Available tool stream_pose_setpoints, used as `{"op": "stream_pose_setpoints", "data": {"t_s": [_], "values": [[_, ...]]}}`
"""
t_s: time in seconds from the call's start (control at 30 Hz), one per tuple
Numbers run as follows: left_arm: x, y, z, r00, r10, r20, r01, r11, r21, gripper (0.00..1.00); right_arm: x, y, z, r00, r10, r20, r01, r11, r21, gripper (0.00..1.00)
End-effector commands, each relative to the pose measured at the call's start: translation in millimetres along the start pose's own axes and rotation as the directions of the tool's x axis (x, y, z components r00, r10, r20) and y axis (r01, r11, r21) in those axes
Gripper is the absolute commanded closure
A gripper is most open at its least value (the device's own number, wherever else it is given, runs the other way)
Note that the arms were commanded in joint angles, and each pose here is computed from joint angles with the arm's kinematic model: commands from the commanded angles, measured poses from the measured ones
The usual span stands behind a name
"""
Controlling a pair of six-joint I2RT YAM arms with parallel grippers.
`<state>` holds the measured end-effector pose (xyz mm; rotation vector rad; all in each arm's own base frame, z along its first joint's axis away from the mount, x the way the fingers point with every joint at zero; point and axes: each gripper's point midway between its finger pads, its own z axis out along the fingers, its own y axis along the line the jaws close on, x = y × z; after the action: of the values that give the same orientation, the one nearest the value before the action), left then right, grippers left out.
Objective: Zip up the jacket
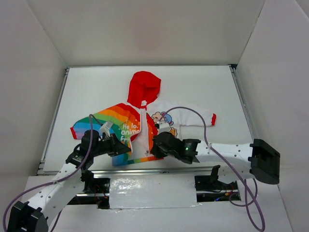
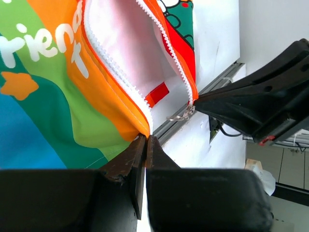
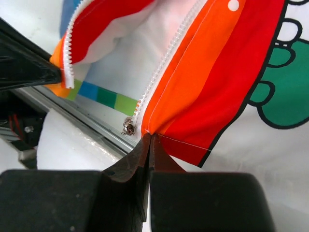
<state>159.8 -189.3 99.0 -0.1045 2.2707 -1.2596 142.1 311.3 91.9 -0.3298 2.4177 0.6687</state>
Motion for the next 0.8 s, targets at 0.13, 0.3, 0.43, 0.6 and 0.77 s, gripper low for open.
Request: {"op": "stream_pose_setpoints", "data": {"t_s": [0.13,0.3,0.43,0.6,0.77], "values": [[-16,-36,-2,0.994,0.067,0.088,-0.084,0.976,0.199,1.0,-44,29,-19,0.97,0.035,0.241,0.053,0.934,-0.352,1.0],[-27,-63,-8,0.982,0.092,0.162,-0.141,0.937,0.32,1.0,-47,45,-38,0.94,-0.058,0.337,0.217,0.863,-0.457,1.0],[-31,-73,-10,0.974,0.109,0.197,-0.178,0.909,0.376,1.0,-38,55,-61,0.857,-0.108,0.504,0.413,0.728,-0.547,1.0],[-35,-66,-3,0.976,0.114,0.184,-0.17,0.929,0.328,1.0,-50,48,-70,0.764,-0.159,0.625,0.525,0.717,-0.459,1.0],[-38,-55,2,0.977,0.107,0.186,-0.156,0.949,0.272,1.0,-81,25,-42,0.715,-0.279,0.641,0.515,0.83,-0.213,1.0]]}}
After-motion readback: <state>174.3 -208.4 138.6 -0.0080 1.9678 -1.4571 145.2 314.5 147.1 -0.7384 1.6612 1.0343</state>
